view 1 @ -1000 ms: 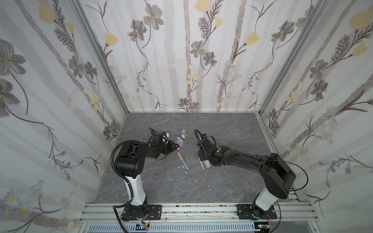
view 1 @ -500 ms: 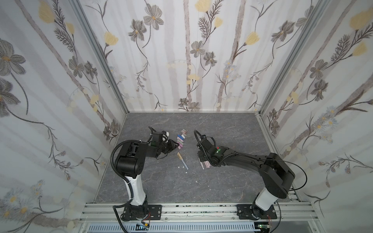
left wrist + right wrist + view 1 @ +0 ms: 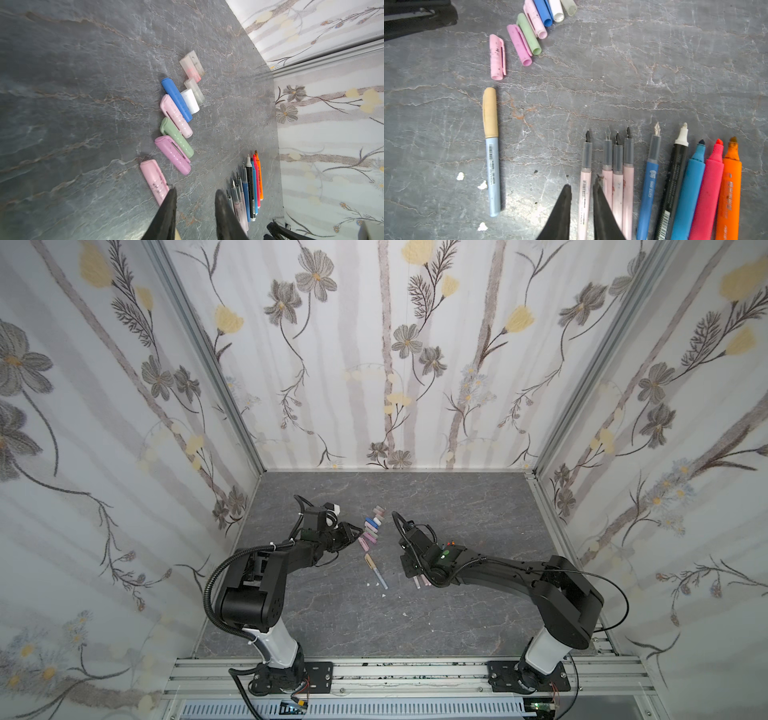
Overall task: Remove pen caps from pens
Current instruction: Pick up the pen from the center of the table.
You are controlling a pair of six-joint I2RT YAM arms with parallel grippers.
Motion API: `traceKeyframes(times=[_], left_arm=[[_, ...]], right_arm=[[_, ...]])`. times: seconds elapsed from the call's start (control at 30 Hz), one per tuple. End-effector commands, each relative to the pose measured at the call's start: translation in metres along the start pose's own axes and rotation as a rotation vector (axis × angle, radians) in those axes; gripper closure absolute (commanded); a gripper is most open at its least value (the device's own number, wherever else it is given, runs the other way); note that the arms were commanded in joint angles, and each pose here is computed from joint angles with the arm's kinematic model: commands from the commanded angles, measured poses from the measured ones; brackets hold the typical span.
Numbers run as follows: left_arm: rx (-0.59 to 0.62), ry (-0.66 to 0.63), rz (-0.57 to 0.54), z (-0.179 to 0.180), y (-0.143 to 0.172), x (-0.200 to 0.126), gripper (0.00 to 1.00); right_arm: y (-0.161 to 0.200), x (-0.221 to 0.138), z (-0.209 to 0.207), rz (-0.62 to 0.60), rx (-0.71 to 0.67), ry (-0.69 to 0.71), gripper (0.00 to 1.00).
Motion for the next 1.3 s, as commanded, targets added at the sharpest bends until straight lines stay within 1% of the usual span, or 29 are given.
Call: traceKeyframes(times=[0.0,0.2,0.37,0.53,0.9,1.27], left_arm=[[0.021,-0.02,-0.003,0.003,0.001,-0.006,0.69],[0.019,-0.045,0.005,0.014,0.01,-0.012,0.7],[0.0,-0.057,-0.029,0.024,0.008,-0.021,0.69],[-0.006,-0.043,-0.072,0.022,0.0,-0.032,0.69],[-0.004,-0.031,-0.079,0.019,-0.002,-0.037,0.69],[-0.001,-0.02,-0.072,0.016,-0.003,-0.037,0.69]], right_arm=[[-0.012,-0.002,0.011,-0.043,-0.038,-0.037,0.78],[-0.025,-0.003,0.037,-0.09,-0.086,-0.154,0.75],[-0.029,0.007,0.06,-0.069,-0.12,-0.208,0.71],[-0.027,0.021,0.081,-0.033,-0.148,-0.242,0.71],[-0.015,0.048,0.101,0.052,-0.183,-0.247,0.71],[0.001,0.064,0.098,0.118,-0.2,-0.183,0.72]])
Point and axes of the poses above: each gripper's point midway between its finger pads, its own x axis out along the fingers, its own z axis along the line the jaws close on, y = z × x, the point moved 3 cm from there along -x, back along the fingers, and after that the axes turned 15 degrees about -x, right-handed, at the moved point
